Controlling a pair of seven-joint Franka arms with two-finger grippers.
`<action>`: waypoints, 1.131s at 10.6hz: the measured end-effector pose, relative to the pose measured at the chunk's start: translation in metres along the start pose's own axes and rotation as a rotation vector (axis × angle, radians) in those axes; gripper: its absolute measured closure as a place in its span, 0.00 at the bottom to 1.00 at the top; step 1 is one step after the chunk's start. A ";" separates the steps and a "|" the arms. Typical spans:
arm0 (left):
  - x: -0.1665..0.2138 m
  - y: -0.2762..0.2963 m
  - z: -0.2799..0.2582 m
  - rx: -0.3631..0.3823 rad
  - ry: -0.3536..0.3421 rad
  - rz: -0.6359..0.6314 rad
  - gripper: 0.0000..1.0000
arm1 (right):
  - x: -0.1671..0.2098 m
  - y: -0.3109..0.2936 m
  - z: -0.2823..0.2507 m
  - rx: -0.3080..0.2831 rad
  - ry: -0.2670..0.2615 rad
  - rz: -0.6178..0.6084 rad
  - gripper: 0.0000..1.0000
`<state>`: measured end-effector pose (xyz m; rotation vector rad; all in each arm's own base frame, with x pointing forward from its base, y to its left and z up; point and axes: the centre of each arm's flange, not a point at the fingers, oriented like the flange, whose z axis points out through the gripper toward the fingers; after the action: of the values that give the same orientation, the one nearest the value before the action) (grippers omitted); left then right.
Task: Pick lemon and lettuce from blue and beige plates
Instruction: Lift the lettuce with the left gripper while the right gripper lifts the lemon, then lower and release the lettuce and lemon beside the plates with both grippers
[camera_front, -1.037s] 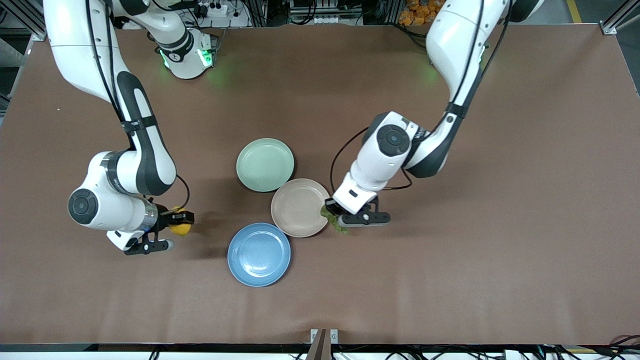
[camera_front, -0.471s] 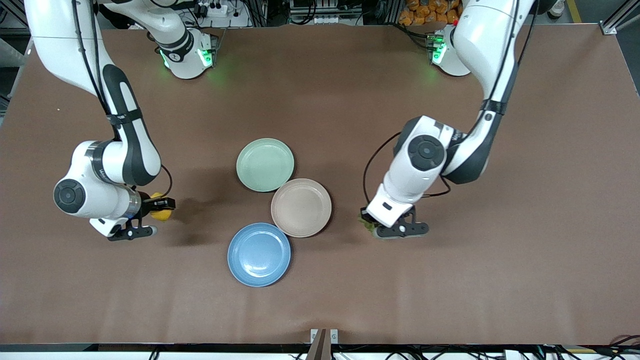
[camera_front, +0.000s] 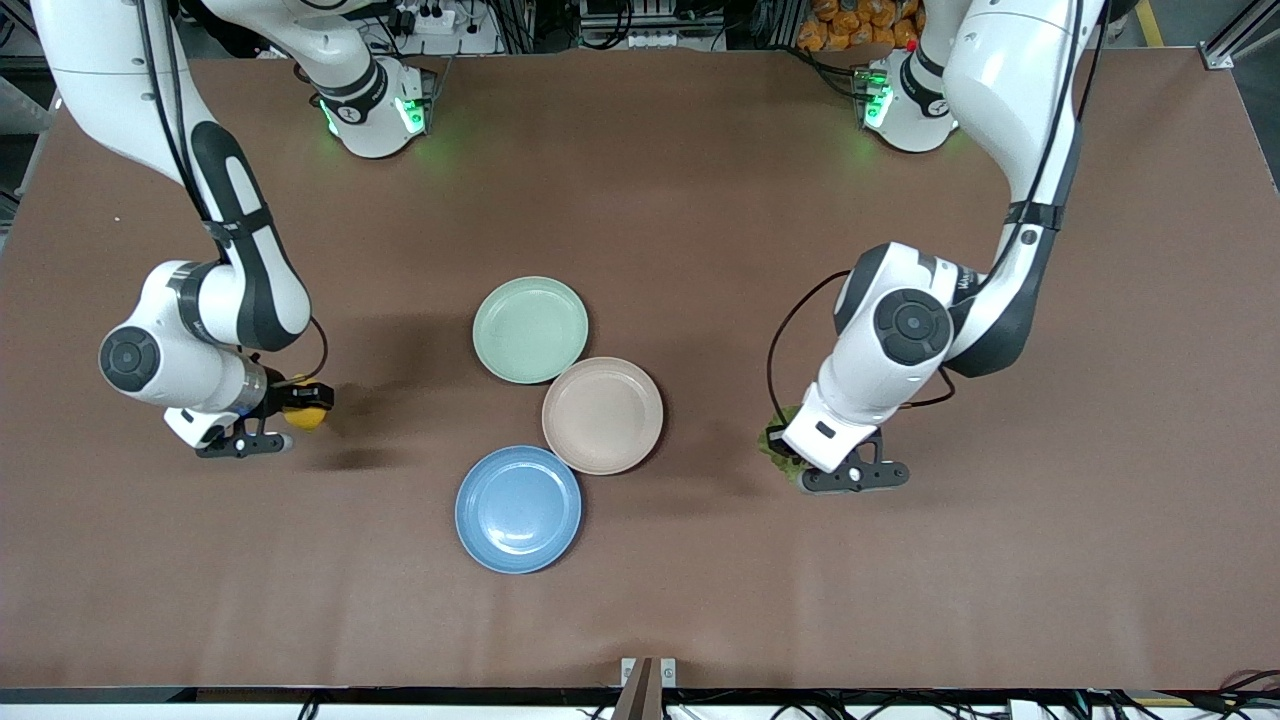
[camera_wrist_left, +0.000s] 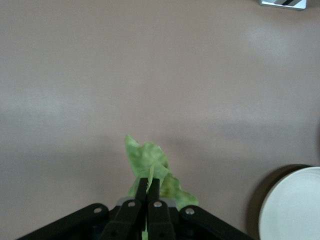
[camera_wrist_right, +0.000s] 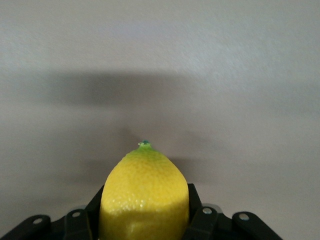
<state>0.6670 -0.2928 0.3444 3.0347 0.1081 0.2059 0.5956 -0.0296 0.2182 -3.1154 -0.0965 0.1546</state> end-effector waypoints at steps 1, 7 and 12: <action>0.004 -0.008 -0.002 0.005 -0.004 0.009 0.98 | -0.006 0.004 0.006 -0.004 0.012 0.006 0.36; 0.023 -0.068 0.000 0.070 -0.041 0.071 0.98 | -0.014 0.000 0.022 -0.009 0.026 0.002 0.36; 0.030 -0.141 0.015 0.114 -0.149 0.063 0.98 | -0.014 -0.007 0.038 -0.012 0.027 -0.010 0.36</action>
<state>0.6894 -0.1518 0.3192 3.1566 0.0136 -0.0226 0.5776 -0.0227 0.1816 -3.1274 -0.1133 0.1115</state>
